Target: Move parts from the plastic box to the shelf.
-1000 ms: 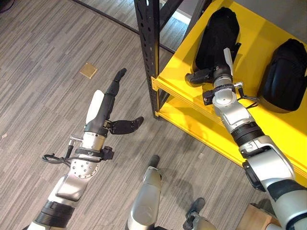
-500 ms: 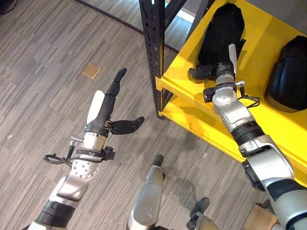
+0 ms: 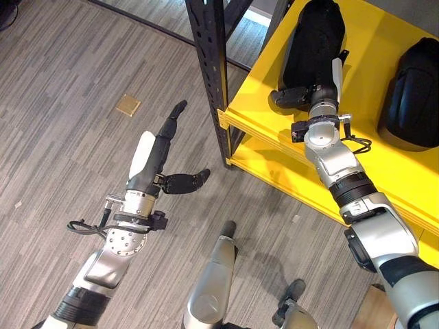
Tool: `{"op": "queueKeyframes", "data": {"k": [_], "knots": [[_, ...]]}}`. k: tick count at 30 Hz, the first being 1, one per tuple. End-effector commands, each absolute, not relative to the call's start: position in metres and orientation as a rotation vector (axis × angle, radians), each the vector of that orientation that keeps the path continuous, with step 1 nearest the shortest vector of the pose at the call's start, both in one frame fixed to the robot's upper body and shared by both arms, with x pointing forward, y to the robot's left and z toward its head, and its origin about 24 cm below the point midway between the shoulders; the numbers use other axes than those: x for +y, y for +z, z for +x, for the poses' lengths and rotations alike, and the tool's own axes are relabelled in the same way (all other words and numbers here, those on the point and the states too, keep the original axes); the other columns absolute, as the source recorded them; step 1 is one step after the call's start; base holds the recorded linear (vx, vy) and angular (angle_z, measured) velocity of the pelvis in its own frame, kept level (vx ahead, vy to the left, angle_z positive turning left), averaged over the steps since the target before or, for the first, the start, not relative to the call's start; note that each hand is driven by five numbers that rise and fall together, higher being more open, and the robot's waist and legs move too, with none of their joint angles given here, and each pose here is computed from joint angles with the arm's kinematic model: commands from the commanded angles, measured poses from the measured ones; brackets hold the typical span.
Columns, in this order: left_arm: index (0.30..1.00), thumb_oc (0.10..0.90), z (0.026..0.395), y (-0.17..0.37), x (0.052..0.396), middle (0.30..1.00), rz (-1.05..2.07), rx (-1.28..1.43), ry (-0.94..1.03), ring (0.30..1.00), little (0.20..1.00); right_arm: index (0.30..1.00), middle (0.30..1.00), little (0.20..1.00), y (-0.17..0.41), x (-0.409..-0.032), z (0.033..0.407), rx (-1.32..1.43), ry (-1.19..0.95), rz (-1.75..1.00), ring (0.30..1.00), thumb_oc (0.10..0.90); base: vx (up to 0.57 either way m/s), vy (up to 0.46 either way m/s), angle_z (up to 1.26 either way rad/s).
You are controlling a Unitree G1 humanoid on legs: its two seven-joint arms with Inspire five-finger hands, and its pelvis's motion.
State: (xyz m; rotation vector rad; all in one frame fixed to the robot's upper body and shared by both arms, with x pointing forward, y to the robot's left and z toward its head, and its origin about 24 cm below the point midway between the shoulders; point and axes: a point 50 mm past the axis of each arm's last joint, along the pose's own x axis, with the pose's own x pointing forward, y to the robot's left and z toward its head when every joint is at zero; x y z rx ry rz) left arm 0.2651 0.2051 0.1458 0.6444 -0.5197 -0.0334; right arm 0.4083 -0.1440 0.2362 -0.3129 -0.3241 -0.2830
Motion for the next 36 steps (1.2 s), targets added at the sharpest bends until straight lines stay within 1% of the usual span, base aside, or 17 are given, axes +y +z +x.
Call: {"op": "queueKeyframes", "data": {"k": [1, 12, 28, 32, 36], "knots": [[1.0, 0.9, 0.257, 0.189, 0.186, 1.0, 0.558, -0.783, -0.024, 1.0, 1.0, 1.0, 1.0, 1.0, 0.292, -0.131, 0.397, -0.553, -0.251, -0.246, 1.0, 0.9, 0.01, 0.031, -0.01], [1.0, 0.9, 0.257, 0.187, 0.185, 1.0, 0.564, -0.772, -0.031, 1.0, 1.0, 1.0, 1.0, 1.0, 0.297, -0.125, 0.396, -0.572, -0.216, -0.25, 1.0, 0.9, 0.01, 0.029, 0.01], [1.0, 0.9, 0.255, 0.186, 0.186, 1.0, 0.544, -0.761, -0.059, 1.0, 1.0, 1.0, 1.0, 1.0, 0.304, -0.126, 0.394, -0.609, -0.251, -0.253, 1.0, 0.9, 0.0, 0.005, 0.01], [1.0, 0.9, 0.255, 0.184, 0.187, 1.0, 0.507, -0.737, -0.083, 1.0, 1.0, 1.0, 1.0, 1.0, 0.307, -0.128, 0.391, -0.638, -0.295, -0.307, 1.0, 0.9, 0.0, 0.0, 0.0], [1.0, 0.9, 0.252, 0.185, 0.185, 1.0, 0.513, -0.772, -0.078, 1.0, 1.0, 1.0, 1.0, 1.0, 0.31, -0.133, 0.389, -0.664, -0.355, -0.367, 1.0, 0.9, 0.0, 0.0, 0.0]]}}
